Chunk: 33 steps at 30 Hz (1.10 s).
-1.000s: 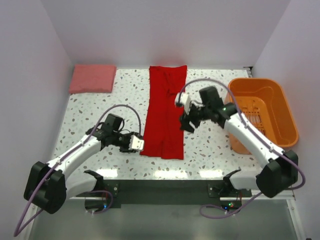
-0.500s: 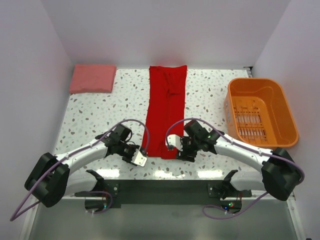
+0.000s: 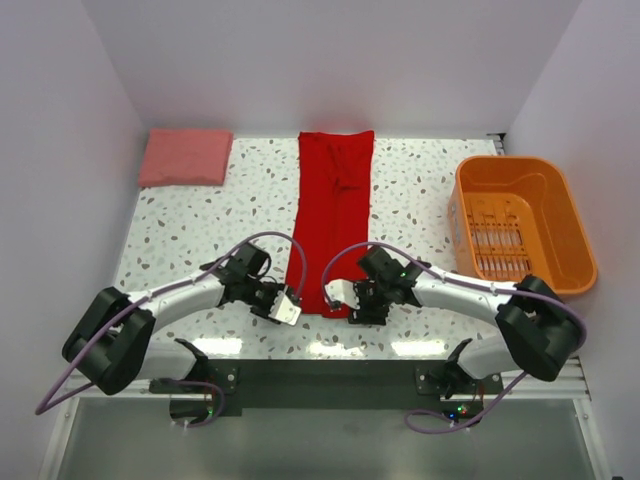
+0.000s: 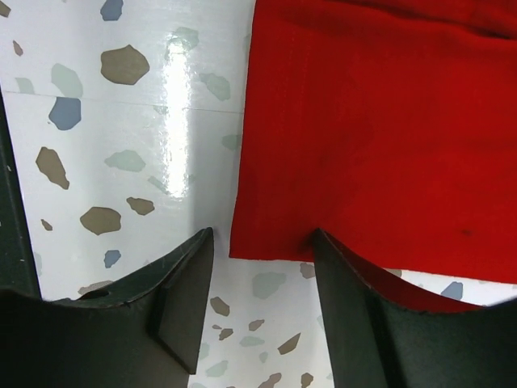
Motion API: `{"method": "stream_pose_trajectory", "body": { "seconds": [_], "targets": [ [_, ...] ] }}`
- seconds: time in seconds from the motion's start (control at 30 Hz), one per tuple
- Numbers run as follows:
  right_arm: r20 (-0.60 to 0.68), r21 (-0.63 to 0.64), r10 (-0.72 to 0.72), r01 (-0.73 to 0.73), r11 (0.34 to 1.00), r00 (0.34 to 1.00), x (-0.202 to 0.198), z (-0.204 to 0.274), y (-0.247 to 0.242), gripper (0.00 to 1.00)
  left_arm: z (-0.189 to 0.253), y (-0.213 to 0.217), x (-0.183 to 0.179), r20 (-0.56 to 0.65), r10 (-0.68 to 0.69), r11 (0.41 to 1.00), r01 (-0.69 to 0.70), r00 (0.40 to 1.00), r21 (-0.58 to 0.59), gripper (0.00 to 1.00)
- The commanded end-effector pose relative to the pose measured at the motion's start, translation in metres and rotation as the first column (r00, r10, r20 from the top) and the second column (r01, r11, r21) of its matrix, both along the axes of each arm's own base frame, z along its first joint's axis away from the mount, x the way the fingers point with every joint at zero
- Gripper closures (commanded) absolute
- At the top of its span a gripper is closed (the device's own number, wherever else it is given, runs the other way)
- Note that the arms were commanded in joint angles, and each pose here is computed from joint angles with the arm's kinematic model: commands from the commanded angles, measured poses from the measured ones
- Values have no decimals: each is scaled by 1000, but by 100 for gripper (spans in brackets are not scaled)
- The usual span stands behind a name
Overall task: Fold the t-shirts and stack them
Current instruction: Fold the tshirt
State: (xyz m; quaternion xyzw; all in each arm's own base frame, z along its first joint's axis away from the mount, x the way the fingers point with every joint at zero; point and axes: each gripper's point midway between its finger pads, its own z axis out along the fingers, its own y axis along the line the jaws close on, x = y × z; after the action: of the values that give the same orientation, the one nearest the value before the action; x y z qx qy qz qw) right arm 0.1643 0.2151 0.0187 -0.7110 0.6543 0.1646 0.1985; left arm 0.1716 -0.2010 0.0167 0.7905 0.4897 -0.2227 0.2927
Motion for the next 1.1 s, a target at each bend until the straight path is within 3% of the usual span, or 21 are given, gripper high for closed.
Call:
{"method": "stream_pose_trajectory", "body": {
  "seconds": [0.0, 0.13, 0.3, 0.4, 0.5, 0.63, 0.7, 0.77, 0.93, 1.07],
  "targets": [
    [66, 21, 53, -55, 998, 996, 11, 2, 9, 45, 18, -11, 12, 45, -9, 999, 11, 999, -40, 54],
    [68, 2, 76, -77, 997, 995, 11, -5, 6, 49, 25, -16, 14, 44, -8, 998, 11, 999, -64, 53],
    [78, -30, 109, -107, 994, 991, 12, -14, 2, 52, -2, -5, 15, 11, -20, 999, 19, 1000, 36, 52],
    [79, -61, 114, -110, 992, 990, 15, -20, -1, 67, -18, 5, 9, -29, -29, 995, 32, 999, 100, 53],
    [82, -74, 122, -116, 990, 989, 15, -22, -3, 74, -25, 8, 6, -47, -37, 991, 43, 998, 123, 59],
    [89, -60, 109, -104, 993, 990, 15, -17, -2, 90, -22, 4, 6, -71, -23, 993, 31, 997, 111, 84],
    [87, -42, 89, -86, 995, 992, 16, -10, 1, 99, -13, 0, 8, -76, -10, 996, 17, 997, 92, 91],
    [98, -5, 71, -71, 997, 993, 17, 4, 7, 100, 0, -6, 6, -70, -18, 998, 22, 997, 51, 98],
    [141, 34, 133, -139, 990, 981, -8, 31, 14, 100, 27, -19, -25, -122, -66, 998, 64, 990, -21, 100],
    [96, 82, 137, -145, 986, 986, -44, 59, 18, 100, 53, -26, -62, -185, -82, 994, 68, 979, -82, 100]
  ]
}}
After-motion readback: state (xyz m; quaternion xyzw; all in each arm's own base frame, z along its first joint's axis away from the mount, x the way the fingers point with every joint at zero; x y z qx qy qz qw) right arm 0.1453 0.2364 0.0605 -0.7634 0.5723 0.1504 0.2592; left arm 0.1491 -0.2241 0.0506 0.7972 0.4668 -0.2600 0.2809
